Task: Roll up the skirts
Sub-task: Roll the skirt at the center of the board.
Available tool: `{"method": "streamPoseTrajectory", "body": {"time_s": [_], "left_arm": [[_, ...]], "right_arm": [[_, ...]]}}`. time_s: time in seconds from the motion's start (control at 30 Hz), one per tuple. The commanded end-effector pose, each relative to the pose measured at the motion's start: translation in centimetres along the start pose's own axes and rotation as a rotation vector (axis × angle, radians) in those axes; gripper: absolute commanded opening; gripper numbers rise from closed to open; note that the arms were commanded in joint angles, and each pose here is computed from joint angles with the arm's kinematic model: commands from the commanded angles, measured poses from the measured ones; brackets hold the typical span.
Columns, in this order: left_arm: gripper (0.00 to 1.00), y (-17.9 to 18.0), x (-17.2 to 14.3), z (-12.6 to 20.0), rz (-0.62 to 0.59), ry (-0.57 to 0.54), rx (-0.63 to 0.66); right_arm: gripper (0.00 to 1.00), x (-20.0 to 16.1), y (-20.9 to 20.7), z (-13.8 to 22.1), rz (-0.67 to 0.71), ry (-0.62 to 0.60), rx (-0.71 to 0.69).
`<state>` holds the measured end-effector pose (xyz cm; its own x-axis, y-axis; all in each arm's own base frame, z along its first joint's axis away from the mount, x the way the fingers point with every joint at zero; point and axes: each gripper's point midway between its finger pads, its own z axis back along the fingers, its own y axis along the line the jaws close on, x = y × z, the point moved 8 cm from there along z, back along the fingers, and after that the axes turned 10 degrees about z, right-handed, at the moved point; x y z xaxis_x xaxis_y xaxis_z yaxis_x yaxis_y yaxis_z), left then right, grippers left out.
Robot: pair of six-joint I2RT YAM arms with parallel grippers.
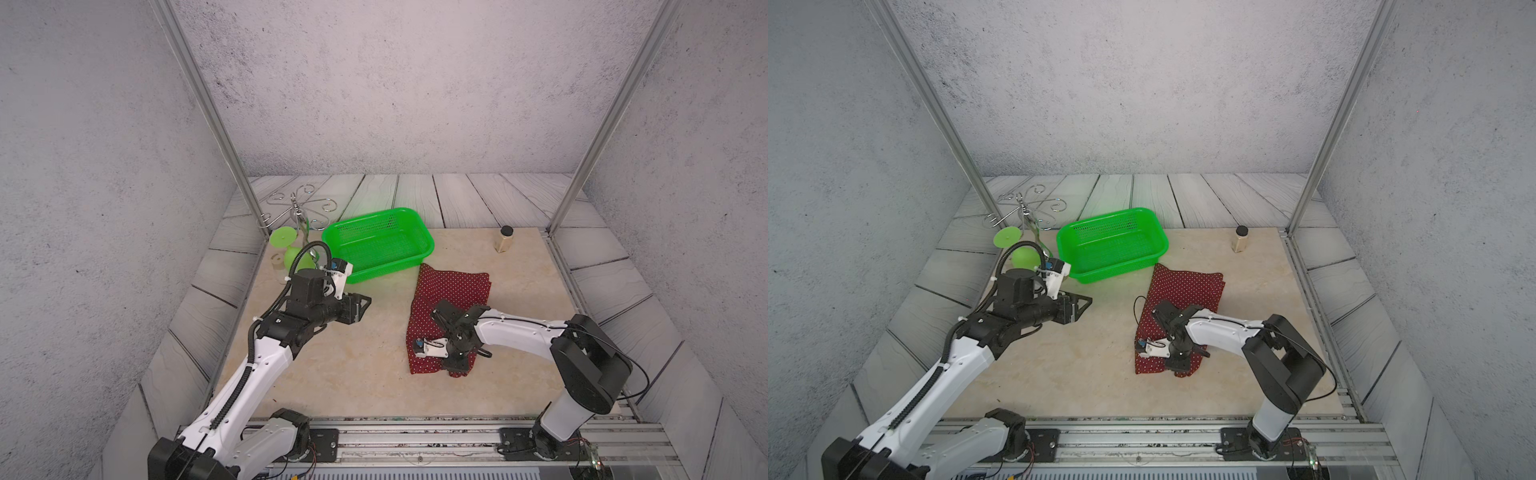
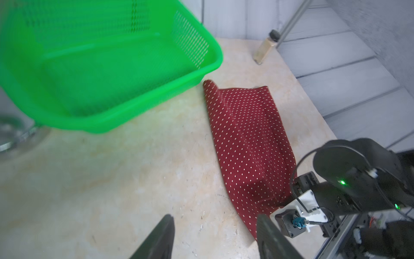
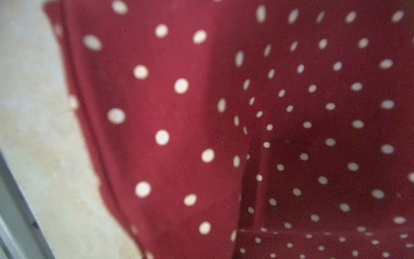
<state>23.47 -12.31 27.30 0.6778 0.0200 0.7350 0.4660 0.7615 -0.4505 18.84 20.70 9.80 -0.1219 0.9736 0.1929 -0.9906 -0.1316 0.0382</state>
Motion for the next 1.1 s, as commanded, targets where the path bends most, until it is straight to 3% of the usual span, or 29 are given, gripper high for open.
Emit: {"method": "streamPoseTrajectory", "body": {"time_s": [0.0, 0.17, 0.33, 0.43, 0.57, 0.7, 0.87, 1.07], "left_arm": [[0.60, -1.6, -1.8, -0.2, -0.305, 0.077, -0.242], [0.61, -2.8, -4.0, 0.2, -0.473, 0.035, -0.386], [0.64, -4.7, -9.4, 0.2, -0.833, -0.024, -0.703], [0.65, -6.3, -12.4, -1.0, -0.979, 0.055, -0.736], [0.67, -7.2, -15.3, -3.4, -1.176, 0.088, -0.645], [0.67, -7.0, -14.5, -5.4, -1.214, 0.042, -0.523], [0.68, -7.6, -13.9, -8.1, -1.192, 0.020, -0.501], [0.65, -8.5, -16.4, -10.4, -1.219, 0.059, -0.504]], "right_arm": [[0.00, -2.1, 2.8, -0.3, 0.049, -0.014, 0.188], [0.00, -2.3, 2.1, 0.3, -0.044, -0.109, 0.320], [0.00, -1.8, 0.4, 0.3, -0.225, -0.232, 0.652], [0.00, -1.9, -0.9, 0.4, -0.304, -0.272, 0.720], [0.00, -2.4, -1.8, 0.0, -0.379, -0.281, 0.753], [0.00, -2.5, -2.2, -0.8, -0.409, -0.239, 0.772], [0.00, -2.8, -3.0, -1.6, -0.433, -0.169, 0.744], [0.00, -3.2, -3.7, -2.2, -0.426, -0.033, 0.528]]}}
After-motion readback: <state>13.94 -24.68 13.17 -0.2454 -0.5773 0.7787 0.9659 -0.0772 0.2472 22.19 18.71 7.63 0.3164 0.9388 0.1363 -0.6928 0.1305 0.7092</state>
